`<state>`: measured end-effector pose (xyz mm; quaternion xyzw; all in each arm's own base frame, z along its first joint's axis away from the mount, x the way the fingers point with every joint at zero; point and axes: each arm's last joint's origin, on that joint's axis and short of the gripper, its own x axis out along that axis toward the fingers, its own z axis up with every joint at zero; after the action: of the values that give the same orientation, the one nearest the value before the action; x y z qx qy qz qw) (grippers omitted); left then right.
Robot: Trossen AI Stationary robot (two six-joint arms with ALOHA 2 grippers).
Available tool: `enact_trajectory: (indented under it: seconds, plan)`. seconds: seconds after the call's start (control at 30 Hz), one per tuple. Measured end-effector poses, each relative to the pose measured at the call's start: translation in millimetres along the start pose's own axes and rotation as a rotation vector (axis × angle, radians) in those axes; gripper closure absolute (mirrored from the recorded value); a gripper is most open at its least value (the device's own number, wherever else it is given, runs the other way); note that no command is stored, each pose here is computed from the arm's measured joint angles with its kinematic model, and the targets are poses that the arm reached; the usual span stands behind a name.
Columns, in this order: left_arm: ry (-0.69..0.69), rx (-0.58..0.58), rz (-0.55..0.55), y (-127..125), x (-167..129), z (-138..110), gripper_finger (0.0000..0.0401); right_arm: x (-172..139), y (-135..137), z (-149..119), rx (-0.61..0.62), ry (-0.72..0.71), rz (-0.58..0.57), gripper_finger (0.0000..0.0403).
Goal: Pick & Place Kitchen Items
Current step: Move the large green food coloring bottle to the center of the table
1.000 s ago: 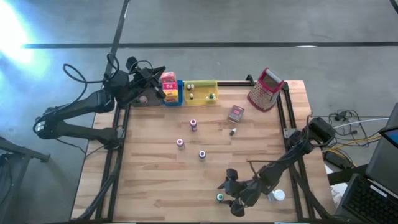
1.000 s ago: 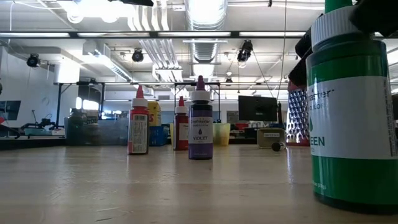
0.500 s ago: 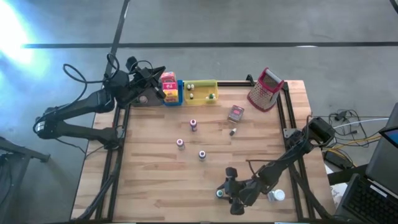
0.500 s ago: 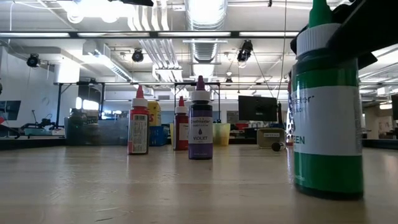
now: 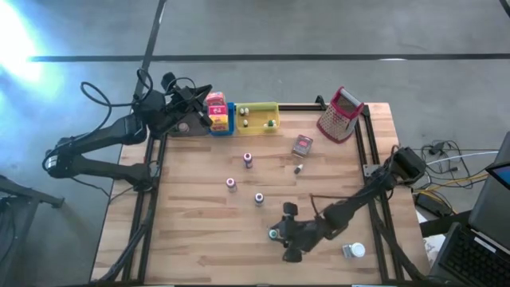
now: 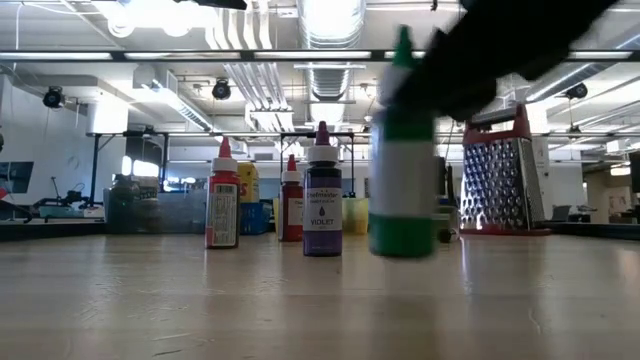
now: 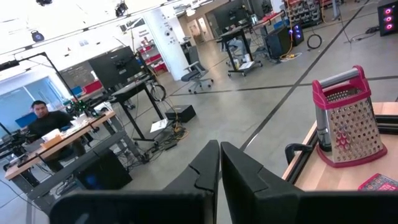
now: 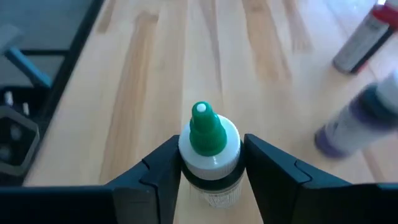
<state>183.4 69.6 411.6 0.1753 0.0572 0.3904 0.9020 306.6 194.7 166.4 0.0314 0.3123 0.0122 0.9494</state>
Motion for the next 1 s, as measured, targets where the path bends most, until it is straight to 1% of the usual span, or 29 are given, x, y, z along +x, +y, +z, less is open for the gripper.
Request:
enact_trajectory:
  seconds: [0.13, 0.23, 0.37, 0.5, 0.6, 0.77, 0.87, 1.0]
  plan:
    - [0.001, 0.0, 0.0, 0.0, 0.1, -0.1, 0.0379, 7.3, -16.7, 28.4, 0.028, 0.001, 0.012, 0.0253]
    - [0.001, 0.001, 0.0, 0.0, 0.1, -0.1, 0.0379, 12.7, -31.5, 47.9, 0.049, 0.007, 0.068, 0.0252]
    - [0.002, 0.001, -0.001, -0.2, 0.1, -0.3, 0.0379, 16.1, -47.8, 73.2, 0.065, -0.025, 0.12, 0.0245]
    - [0.003, 0.002, -0.001, -0.1, 0.1, -0.3, 0.0379, 19.2, -66.7, 90.5, 0.074, -0.059, 0.109, 0.0249]
    - [0.002, 0.001, -0.001, -0.1, 0.1, -0.2, 0.0379, 29.8, -80.8, 98.8, 0.067, -0.074, 0.091, 0.025]
    - [0.007, 0.005, -0.003, -0.5, 0.3, -0.8, 0.0379, 59.0, -99.2, 105.9, 0.075, -0.038, 0.146, 0.0241]
    - [0.012, 0.007, -0.004, -1.5, 1.5, -1.5, 0.0379, 78.6, -105.4, 109.5, 0.075, -0.028, 0.181, 0.0243]
    - [0.023, 0.014, -0.009, -3.4, 3.5, -3.0, 0.0379, 97.1, -106.7, 108.8, 0.044, -0.008, 0.188, 0.0249]
